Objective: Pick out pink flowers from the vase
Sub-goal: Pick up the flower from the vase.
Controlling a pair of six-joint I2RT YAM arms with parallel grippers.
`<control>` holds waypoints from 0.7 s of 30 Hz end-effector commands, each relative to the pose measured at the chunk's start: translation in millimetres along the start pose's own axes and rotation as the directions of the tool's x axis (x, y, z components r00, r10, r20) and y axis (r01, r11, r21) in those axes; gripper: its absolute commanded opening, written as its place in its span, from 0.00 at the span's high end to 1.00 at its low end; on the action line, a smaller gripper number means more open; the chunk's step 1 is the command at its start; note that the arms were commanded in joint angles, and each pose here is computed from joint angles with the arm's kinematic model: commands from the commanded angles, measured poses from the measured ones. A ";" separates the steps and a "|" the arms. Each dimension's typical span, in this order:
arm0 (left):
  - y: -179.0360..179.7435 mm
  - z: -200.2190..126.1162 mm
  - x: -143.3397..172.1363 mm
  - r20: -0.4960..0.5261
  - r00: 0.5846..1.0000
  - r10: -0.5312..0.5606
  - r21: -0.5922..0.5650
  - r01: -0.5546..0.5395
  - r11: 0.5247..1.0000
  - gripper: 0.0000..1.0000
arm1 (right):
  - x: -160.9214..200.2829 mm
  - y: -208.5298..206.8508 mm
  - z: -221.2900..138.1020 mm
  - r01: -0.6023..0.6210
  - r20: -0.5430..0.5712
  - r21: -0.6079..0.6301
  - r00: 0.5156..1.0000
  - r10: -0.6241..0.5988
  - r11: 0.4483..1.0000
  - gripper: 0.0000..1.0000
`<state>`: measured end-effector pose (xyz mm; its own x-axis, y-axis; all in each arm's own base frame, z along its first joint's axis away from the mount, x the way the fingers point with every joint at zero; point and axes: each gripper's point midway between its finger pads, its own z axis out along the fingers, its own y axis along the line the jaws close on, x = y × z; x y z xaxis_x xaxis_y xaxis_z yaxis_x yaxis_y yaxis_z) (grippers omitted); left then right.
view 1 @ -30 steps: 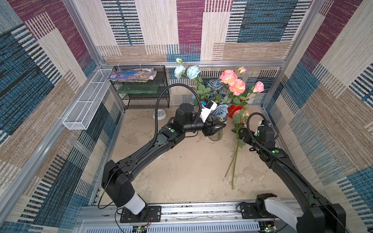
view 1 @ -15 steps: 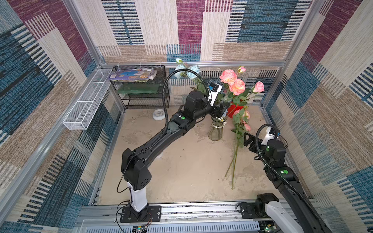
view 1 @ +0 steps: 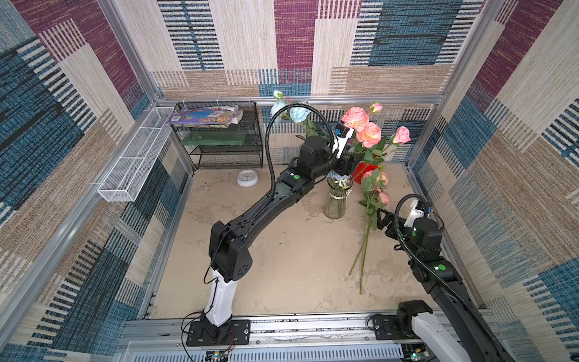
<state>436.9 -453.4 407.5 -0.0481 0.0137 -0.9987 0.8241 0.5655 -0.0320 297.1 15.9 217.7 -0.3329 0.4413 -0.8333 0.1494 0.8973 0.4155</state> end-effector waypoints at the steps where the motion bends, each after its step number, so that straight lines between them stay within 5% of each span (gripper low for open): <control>1: -6.0 6.1 -12.2 0.046 0.997 0.059 0.043 -0.061 0.997 0.28 | -4.0 4.5 0.8 0.005 0.014 -0.024 1.000 -0.005 1.000 0.00; 17: -13.9 12.2 -27.0 0.019 0.992 0.124 0.094 -0.126 0.988 0.43 | -2.5 3.1 3.8 0.007 0.003 -0.021 1.000 -0.007 1.000 0.00; 21: -17.8 10.9 -26.7 0.012 0.991 0.133 0.115 -0.134 0.984 0.54 | -1.1 4.1 7.0 0.002 -0.010 -0.026 1.000 -0.003 1.000 0.00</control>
<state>437.4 -473.8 428.4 0.0401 0.0617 -0.9973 0.8712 0.4866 0.0652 300.4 16.4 209.9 -0.3615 0.4383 -0.8229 0.1496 0.8984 0.4129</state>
